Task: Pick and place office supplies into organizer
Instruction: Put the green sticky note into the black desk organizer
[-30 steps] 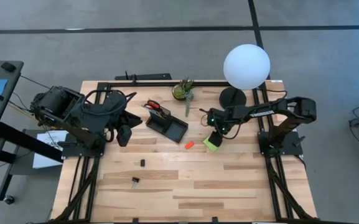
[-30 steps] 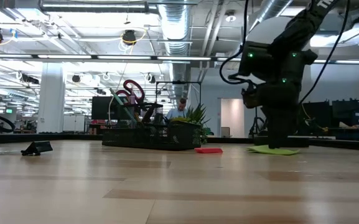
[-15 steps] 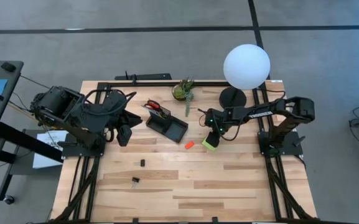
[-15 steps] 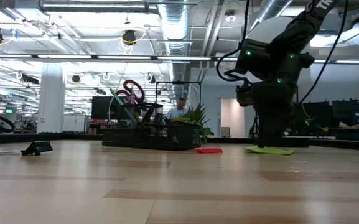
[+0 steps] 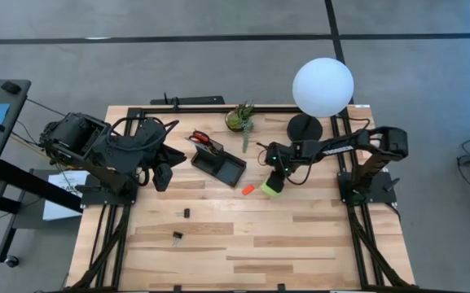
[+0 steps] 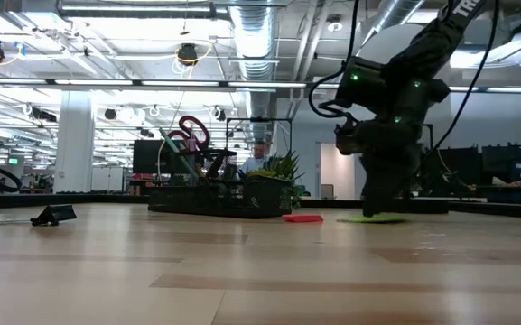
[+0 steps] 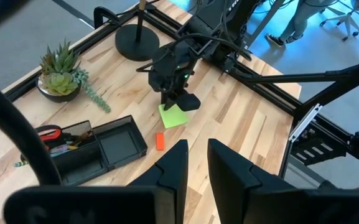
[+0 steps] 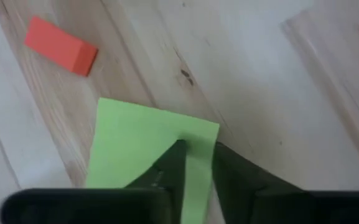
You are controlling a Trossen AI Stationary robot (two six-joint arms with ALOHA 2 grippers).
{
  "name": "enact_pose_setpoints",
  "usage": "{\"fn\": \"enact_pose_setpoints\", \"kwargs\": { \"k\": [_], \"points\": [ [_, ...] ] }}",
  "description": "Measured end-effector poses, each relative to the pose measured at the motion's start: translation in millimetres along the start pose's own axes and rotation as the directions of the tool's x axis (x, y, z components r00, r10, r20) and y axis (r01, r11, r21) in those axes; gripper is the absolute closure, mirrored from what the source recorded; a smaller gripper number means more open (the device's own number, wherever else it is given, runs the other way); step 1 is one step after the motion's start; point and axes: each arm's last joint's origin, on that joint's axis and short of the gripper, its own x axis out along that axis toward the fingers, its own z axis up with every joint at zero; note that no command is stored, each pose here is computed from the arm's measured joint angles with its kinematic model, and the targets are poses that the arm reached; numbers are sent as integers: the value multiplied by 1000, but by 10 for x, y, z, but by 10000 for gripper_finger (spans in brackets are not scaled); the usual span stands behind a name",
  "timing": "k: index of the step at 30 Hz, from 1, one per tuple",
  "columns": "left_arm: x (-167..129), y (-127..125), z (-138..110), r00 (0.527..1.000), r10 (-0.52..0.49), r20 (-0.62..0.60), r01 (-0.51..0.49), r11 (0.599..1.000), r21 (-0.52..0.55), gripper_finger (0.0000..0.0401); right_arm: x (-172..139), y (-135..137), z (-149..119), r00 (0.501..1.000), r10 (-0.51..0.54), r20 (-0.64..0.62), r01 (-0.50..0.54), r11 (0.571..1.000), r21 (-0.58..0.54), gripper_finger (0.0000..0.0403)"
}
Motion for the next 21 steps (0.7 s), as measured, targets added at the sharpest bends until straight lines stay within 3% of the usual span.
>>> {"fn": "enact_pose_setpoints", "kwargs": {
  "k": [5, 21],
  "points": [
    [0, 0, 0, 1000, 0, 0, 0, 1000, 23, 345, 27, 13, 47, 998, 23, 57, -22, 1000, -12, 393],
    [47, -27, -7, 1000, 20, 4, -20, 999, 31, 345, -68, 58, 110, 988, 61, 142, -63, 998, 12, 402]
  ]
}}
